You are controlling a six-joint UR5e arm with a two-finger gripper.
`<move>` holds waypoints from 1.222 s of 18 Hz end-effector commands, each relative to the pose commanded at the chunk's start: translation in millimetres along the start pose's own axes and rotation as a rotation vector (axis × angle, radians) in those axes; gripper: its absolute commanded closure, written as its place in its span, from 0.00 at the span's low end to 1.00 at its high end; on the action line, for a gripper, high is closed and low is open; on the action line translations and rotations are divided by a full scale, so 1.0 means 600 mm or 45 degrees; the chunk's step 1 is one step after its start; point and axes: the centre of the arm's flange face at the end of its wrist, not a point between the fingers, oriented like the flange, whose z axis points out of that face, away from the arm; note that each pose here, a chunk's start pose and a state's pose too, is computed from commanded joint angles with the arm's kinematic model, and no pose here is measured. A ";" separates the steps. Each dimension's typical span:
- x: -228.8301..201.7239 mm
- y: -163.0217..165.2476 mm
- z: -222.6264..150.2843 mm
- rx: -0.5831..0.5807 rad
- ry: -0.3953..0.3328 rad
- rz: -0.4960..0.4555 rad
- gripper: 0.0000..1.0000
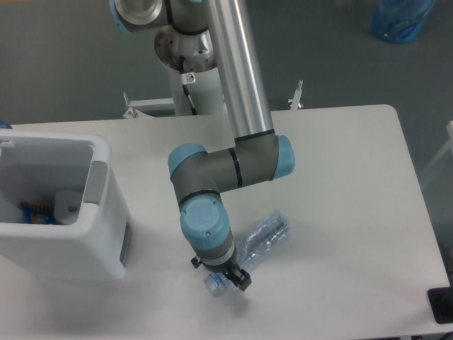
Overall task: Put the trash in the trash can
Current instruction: 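Close the gripper on the bottle near the cap and lift, then carry the bottle over the bin opening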
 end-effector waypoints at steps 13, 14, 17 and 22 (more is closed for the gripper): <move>-0.010 0.001 -0.140 0.163 -0.089 -0.050 0.44; -0.009 0.001 -0.156 0.208 -0.079 -0.056 0.44; -0.001 0.004 -0.214 0.342 -0.060 -0.116 0.44; 0.008 0.021 -0.357 0.653 -0.021 -0.211 0.44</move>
